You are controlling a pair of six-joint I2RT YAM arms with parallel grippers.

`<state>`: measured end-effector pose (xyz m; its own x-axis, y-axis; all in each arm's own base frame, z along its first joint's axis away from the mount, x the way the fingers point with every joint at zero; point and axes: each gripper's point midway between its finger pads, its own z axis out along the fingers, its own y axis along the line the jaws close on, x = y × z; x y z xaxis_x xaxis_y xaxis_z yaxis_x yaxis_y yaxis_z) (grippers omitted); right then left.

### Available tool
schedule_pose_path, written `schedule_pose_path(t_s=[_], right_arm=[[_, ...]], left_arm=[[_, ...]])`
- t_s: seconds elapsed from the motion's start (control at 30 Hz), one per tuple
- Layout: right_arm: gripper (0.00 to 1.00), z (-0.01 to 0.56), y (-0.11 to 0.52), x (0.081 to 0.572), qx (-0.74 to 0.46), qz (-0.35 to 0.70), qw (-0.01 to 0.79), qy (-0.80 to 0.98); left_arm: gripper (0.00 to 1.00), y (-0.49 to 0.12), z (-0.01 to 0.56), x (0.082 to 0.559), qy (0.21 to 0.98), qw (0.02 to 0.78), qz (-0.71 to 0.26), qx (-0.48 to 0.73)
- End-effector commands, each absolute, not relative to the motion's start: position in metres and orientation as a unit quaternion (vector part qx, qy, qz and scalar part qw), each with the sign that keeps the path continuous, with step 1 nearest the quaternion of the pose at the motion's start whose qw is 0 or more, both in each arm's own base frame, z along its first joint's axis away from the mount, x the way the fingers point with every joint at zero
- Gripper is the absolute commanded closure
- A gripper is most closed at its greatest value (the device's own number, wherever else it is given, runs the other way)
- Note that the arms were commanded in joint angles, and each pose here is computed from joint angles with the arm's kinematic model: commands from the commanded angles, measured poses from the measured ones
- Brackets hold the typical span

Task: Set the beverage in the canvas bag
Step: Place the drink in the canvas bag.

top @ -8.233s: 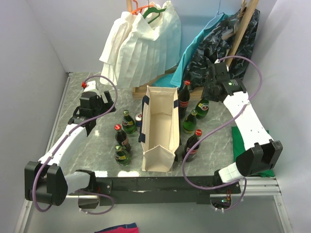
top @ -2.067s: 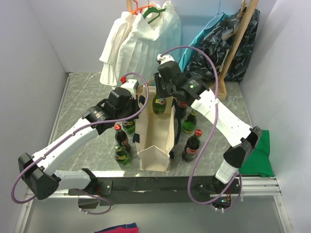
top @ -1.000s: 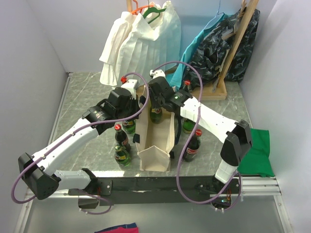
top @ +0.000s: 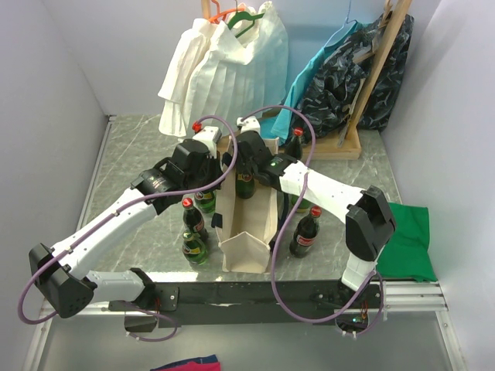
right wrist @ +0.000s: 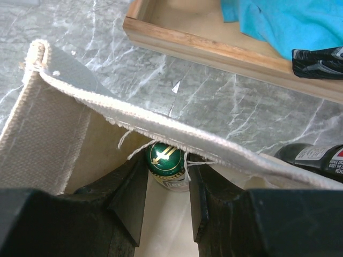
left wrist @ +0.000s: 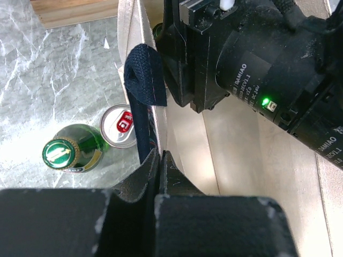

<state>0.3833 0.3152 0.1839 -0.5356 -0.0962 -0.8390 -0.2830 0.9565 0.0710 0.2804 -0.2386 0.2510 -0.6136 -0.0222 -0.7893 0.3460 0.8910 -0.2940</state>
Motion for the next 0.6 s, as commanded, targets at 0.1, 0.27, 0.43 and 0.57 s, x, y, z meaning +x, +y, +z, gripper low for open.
schedule_pose_path(t_s=[0.1,0.27,0.43,0.57], right_arm=[[0.98,0.2306,0.3195,0.3848,-0.076,0.136,0.517,0.842],[0.69,0.2318,0.3211,0.3827,-0.079,0.139,0.513,0.844],[0.55,0.2327,0.3235,0.3822,-0.081,0.142,0.507,0.847],[0.49,0.2341,0.3228,0.3818,-0.08,0.141,0.506,0.847]], left_arm=[[0.99,-0.239,0.2693,0.2793,0.858,0.45,-0.23,0.093],[0.99,-0.2394,0.2687,0.2797,0.858,0.45,-0.23,0.093],[0.98,-0.2391,0.2675,0.2794,0.858,0.45,-0.23,0.094],[0.97,-0.2388,0.2667,0.279,0.858,0.449,-0.23,0.093]])
